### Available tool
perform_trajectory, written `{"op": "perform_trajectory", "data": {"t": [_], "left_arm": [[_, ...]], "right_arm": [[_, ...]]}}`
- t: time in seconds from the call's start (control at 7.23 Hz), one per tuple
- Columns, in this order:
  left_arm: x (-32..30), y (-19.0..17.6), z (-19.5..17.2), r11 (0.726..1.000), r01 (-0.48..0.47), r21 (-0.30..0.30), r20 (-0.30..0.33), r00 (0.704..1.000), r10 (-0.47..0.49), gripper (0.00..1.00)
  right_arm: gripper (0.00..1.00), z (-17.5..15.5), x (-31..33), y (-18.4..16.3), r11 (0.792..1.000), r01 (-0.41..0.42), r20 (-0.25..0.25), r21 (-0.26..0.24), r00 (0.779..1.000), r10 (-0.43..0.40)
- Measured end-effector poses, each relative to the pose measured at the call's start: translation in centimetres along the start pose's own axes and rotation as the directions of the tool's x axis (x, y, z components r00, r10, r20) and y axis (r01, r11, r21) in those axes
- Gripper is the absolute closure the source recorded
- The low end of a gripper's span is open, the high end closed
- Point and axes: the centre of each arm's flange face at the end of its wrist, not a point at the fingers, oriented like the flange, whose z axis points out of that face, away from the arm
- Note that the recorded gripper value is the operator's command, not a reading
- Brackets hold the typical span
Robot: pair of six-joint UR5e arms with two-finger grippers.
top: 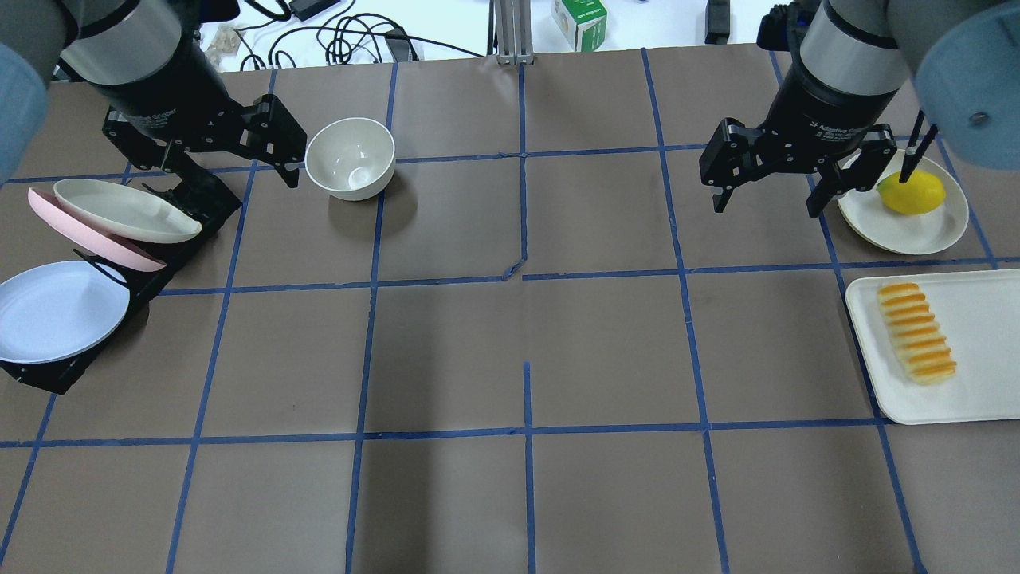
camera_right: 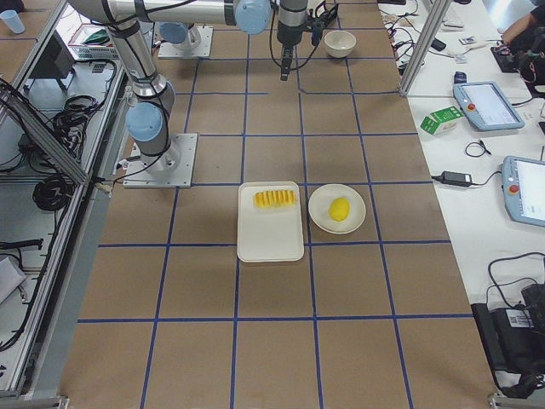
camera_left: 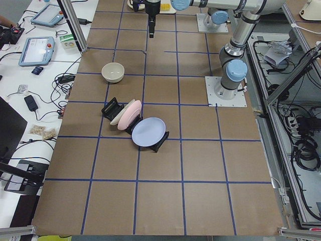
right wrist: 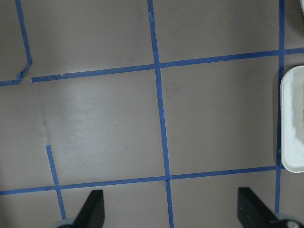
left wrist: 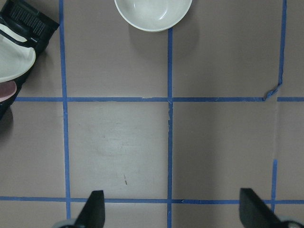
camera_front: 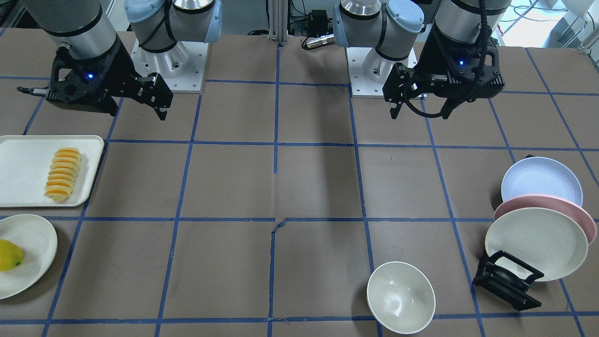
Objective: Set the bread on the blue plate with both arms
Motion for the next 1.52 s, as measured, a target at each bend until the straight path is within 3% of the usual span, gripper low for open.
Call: {"op": "perform_trajectory", "data": {"t": [0.55, 0.69, 0.83, 1.11, 1.38, 1.52], "left_arm": [[0.0, 0.1, 0.0, 1.0, -0.002, 0.0, 0.003, 1.0, 0.002, 0.0], [-1.4, 0.2, -0.4, 1.0, 0.026, 0.008, 0.011, 1.0, -0.026, 0.0], [-5.9, -0.2, -0.7, 0.993, 0.117, 0.012, 0.021, 0.993, -0.118, 0.0], [-17.8, 0.0, 0.1, 0.936, 0.351, -0.003, 0.043, 0.935, -0.351, 0.0], [-30.4, 1.8, 3.2, 0.829, 0.558, -0.033, 0.122, 0.826, -0.551, 0.0], [-35.6, 2.5, 5.2, 0.779, 0.627, -0.014, 0.144, 0.772, -0.619, 0.0]], "right_arm": [[0.0, 0.5, 0.3, -0.1, 1.0, -0.002, -0.013, -0.012, 1.0, 0.002], [0.0, 0.8, 0.7, -0.3, 1.0, -0.008, -0.016, -0.016, 1.0, 0.008], [0.0, 1.3, 1.5, -0.6, 1.0, -0.019, -0.017, -0.025, 1.0, 0.018], [0.0, 2.5, 5.2, -1.4, 0.998, -0.032, -0.016, -0.049, 0.999, 0.031], [0.0, 3.7, 11.5, -2.2, 0.998, -0.017, -0.045, -0.065, 0.999, 0.014], [0.0, 4.8, 15.4, -2.5, 0.998, 0.005, -0.05, -0.063, 0.999, -0.008]]}}
